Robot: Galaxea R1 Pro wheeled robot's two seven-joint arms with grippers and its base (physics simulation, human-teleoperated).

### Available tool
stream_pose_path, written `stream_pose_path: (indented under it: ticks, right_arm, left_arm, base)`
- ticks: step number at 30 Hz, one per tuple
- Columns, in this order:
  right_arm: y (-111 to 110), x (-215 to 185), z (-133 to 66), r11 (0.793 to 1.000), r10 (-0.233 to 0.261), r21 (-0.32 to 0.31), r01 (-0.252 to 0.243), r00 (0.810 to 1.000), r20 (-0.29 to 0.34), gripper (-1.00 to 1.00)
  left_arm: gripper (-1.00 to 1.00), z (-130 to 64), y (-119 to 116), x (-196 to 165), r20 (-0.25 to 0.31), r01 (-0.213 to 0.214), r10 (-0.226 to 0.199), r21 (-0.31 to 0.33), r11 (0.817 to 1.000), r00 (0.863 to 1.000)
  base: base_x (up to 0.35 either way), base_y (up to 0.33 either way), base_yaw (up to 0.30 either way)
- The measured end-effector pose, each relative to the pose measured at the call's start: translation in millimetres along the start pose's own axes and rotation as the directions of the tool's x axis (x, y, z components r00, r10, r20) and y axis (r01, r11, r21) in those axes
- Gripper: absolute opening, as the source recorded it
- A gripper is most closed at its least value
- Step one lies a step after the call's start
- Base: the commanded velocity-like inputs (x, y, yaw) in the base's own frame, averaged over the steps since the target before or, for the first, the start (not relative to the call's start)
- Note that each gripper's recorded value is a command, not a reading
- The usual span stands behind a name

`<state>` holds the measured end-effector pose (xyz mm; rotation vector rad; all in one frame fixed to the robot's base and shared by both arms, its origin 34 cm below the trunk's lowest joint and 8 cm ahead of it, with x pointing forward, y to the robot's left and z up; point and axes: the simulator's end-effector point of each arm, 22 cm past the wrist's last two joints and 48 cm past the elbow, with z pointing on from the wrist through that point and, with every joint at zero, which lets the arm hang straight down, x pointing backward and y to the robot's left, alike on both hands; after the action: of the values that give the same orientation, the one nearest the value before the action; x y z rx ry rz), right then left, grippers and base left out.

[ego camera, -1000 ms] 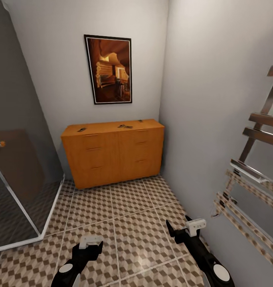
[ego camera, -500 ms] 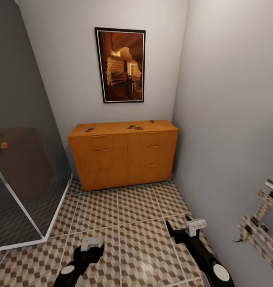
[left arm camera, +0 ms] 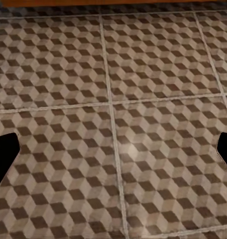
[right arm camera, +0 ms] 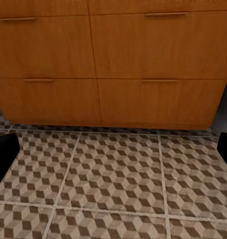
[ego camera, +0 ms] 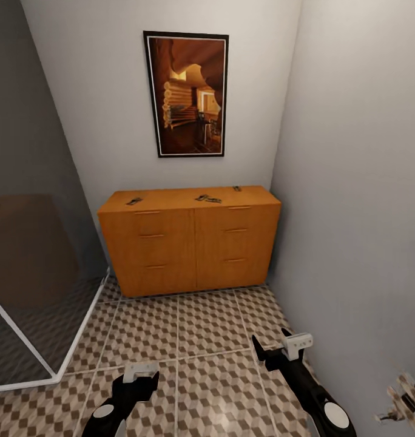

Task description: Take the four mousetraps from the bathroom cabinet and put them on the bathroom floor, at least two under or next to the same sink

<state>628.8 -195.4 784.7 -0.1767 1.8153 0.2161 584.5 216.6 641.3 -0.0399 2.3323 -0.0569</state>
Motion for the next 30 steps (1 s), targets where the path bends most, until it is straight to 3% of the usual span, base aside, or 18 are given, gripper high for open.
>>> stream_pose_path:
  ticks: [15,30]
  right_arm:
    - [0.0,0.5,0.2,1.000,0.001,0.001,-0.001,1.000,-0.002,1.00]
    - [-0.7,0.9,0.4,1.000,0.002,0.002,-0.002,1.000,-0.003,1.00]
  left_arm:
    - [1.00,0.0,0.2,-0.6,0.002,0.000,0.000,0.000,1.000,1.000]
    - [1.00,0.4,-0.9,-0.5,0.002,0.000,0.000,0.003,1.000,1.000]
  base:
    - [0.311,-0.044,0.020]
    - [0.030,-0.001,0.174]
